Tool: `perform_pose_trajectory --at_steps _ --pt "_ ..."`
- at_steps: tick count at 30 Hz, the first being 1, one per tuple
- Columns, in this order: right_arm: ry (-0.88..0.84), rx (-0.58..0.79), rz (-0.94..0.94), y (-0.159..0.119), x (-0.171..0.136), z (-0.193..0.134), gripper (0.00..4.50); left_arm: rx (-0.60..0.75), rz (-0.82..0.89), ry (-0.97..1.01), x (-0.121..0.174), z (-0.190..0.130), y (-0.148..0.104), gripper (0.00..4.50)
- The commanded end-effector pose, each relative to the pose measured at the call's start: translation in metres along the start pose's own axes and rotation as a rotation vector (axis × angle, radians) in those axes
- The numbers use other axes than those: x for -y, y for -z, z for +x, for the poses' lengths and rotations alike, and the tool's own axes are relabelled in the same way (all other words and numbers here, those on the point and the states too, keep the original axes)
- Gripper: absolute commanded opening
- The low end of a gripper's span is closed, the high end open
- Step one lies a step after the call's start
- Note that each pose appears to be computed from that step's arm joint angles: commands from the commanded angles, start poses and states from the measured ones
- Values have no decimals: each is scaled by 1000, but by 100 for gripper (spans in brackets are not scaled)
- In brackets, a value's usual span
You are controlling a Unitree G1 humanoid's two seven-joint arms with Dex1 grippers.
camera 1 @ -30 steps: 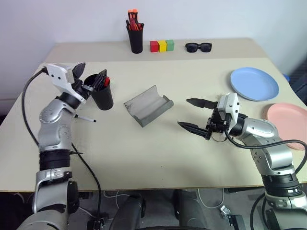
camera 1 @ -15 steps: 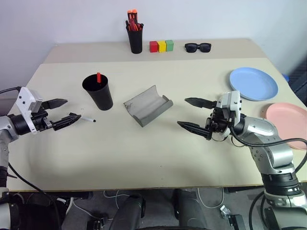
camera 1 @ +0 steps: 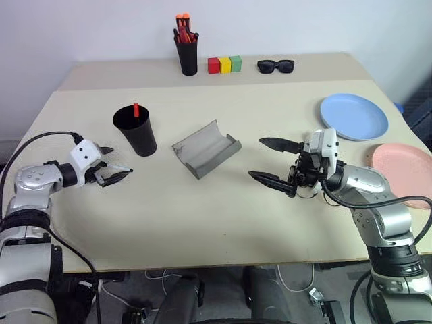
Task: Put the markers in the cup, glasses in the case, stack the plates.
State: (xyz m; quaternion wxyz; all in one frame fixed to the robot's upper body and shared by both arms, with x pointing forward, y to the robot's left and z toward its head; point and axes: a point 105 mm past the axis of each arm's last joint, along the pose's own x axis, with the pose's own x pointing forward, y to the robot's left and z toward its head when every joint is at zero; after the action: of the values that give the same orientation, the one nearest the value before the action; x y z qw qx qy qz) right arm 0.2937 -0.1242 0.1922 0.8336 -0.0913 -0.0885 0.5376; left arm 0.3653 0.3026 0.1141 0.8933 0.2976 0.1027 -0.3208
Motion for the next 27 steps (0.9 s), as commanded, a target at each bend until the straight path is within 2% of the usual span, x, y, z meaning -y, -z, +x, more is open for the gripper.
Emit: perform_pose_trajectory --at_steps 1,7,8,11,17,23,27 --pt "8 22 -65 -13 -1 1 439 -58 -20 27 4 6 8 440" --pt "30 15 -74 -13 -1 -1 439 -145 -184 217 28 4 26 440" --pt "35 14 -75 -12 0 -2 439 -152 -205 235 29 2 27 416" --pt "47 12 -77 -12 1 -3 439 -220 -248 315 39 -6 37 312" --pt "54 11 -77 -11 4 -3 439 -297 -312 369 48 -19 50 14" --pt "54 9 -83 -10 6 -2 439 -297 -415 469 61 -30 46 6" --pt "52 6 -87 -8 6 -1 439 -221 -441 437 60 -29 33 6"
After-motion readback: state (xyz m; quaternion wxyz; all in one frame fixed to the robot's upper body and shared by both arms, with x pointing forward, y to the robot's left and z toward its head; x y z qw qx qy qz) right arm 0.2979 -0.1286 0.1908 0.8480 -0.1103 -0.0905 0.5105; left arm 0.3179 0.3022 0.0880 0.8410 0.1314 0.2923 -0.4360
